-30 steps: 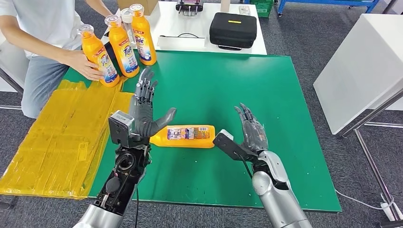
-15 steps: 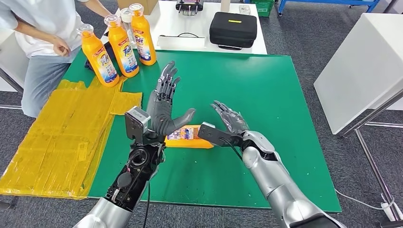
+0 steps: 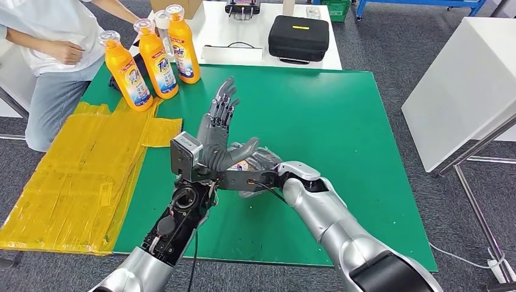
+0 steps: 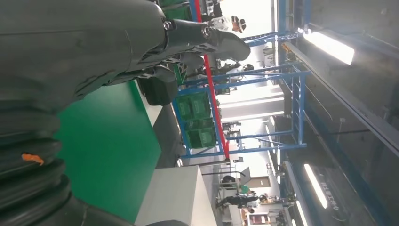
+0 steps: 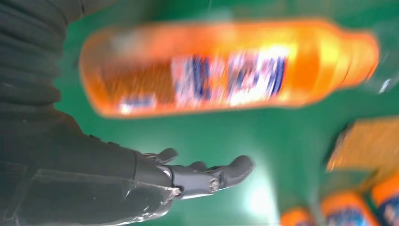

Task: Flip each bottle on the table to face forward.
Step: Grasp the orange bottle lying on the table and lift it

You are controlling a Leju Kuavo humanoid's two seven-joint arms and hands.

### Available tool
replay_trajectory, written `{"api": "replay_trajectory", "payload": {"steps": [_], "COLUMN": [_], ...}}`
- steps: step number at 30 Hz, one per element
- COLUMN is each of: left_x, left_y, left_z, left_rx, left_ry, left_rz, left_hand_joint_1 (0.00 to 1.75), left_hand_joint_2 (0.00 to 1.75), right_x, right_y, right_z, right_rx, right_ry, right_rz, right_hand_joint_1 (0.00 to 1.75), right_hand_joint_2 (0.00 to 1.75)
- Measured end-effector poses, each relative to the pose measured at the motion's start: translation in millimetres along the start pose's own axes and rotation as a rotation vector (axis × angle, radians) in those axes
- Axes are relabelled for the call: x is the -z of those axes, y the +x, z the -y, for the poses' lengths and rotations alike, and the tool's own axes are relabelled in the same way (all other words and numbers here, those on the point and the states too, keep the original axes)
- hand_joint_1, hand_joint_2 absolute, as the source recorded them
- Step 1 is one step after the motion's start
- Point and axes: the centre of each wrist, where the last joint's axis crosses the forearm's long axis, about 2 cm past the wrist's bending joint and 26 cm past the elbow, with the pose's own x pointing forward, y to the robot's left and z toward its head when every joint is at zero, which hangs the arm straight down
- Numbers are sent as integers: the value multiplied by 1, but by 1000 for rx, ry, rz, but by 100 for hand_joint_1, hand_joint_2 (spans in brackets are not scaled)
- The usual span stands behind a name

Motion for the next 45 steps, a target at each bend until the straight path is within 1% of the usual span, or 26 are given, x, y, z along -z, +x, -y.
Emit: {"api": "replay_trajectory", "payload": {"steps": [6, 10, 13, 16, 21, 25, 28, 33, 34, 35, 37, 38, 39, 40, 45], "left_x": [8, 13, 19, 23, 27, 27, 25, 21, 21, 20, 20, 20, 20, 19, 17], "left_y": [1, 2, 5, 7, 9, 9, 8, 2, 1, 1, -1, -1, -1, -2, -3], "left_z": [5, 8, 10, 9, 8, 7, -1, -26, -30, -33, -38, -40, -41, -43, -47], "left_rx": [-17, -32, -35, -32, -31, -5, 85, 167, 171, 173, 176, 178, 179, 180, 186], "left_ry": [-11, -3, 13, 30, 41, 79, 154, 234, 241, 247, 256, 260, 264, 267, 279], "left_rz": [5, 7, 4, -1, 3, 12, 21, 16, 15, 13, 8, 5, 3, 1, -8], "left_hand_joint_1": [0, 0, 0, 0, 0, 0, 0, 0, 0, 0, 0, 0, 0, 0, 0], "left_hand_joint_2": [175, 175, 175, 175, 175, 175, 175, 175, 175, 175, 175, 175, 175, 175, 175], "right_x": [2, 1, 0, -2, -9, -13, -16, -20, -20, -20, -21, -22, -22, -22, -22], "right_y": [-2, -6, -11, -16, -33, -43, -48, -55, -56, -56, -58, -58, -59, -59, -59], "right_z": [-17, -29, -32, -34, -45, -49, -49, -51, -51, -51, -52, -52, -52, -52, -52], "right_rx": [86, 142, 154, 151, 142, 85, 36, 4, 1, -3, -12, -16, -19, -21, -20], "right_ry": [94, 141, 150, 150, 166, 101, 43, 26, 28, 31, 39, 43, 46, 48, 67], "right_rz": [27, -2, -57, -141, -255, -344, -370, -371, -370, -370, -371, -371, -370, -368, -355], "right_hand_joint_1": [0, 0, 0, 0, 0, 0, 0, 0, 17, 48, 131, 158, 171, 173, 175], "right_hand_joint_2": [175, 175, 175, 175, 175, 175, 175, 175, 175, 175, 175, 175, 175, 175, 175]}}
